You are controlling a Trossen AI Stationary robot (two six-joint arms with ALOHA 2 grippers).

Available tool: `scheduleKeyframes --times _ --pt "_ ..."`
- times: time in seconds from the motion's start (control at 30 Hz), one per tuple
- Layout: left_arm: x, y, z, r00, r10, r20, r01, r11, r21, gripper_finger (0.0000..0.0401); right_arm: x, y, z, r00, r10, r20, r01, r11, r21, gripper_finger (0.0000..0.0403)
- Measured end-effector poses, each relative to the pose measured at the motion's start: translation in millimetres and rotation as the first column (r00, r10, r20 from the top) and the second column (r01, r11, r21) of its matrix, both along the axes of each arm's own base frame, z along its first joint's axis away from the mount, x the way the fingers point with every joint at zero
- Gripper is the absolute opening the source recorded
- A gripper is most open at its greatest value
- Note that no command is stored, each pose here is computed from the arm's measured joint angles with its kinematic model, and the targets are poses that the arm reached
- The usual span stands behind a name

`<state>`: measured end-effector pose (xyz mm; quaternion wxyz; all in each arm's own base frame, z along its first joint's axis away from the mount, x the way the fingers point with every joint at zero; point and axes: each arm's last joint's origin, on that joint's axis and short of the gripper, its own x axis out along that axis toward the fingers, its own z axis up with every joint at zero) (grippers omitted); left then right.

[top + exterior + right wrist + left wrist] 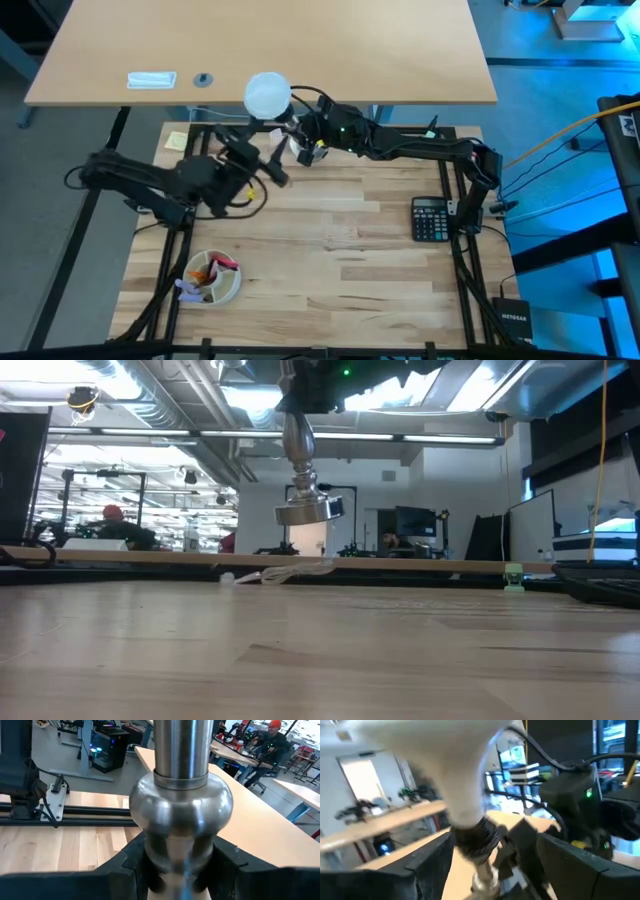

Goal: Screw lightbulb
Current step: Insert the white lightbulb on the silver lamp

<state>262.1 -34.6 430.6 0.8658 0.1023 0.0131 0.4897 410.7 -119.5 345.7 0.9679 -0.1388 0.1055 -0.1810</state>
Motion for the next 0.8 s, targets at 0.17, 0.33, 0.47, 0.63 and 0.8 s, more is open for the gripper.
scheduleKeyframes --times 0.17,0.33,0.47,0.63,0.8 --pt "7.5 3.5 8.8 0.997 0.055 0.061 -0.057 0.998 0.037 0.0274 0.3 -0.3 2.6 1.0 -0.008 0.025 0.009 1.0 -0.012 0.0139" --pt "5.2 6.9 12.4 0.991 0.109 0.074 -0.111 0.993 0.027 0.0274 0.0 -0.6 1.5 1.0 -0.017 0.004 0.017 0.999 -0.033 0.0139" --pt "5.9 10.9 14.4 0.99 0.076 0.119 -0.081 0.996 0.036 0.0274 0.0 -0.6 1.4 1.0 -0.015 0.001 0.015 0.999 -0.043 0.0139" --pt "7.4 20.6 14.9 0.986 0.077 0.148 -0.084 0.996 0.041 0.0274 0.3 0.1 1.4 1.0 0.011 0.001 -0.011 0.999 -0.044 0.0139" --pt "8.9 30.0 15.8 0.981 0.055 0.185 -0.066 0.996 0.055 0.0274 0.3 -0.1 1.8 1.0 0.007 0.005 -0.007 0.999 -0.046 0.0139"
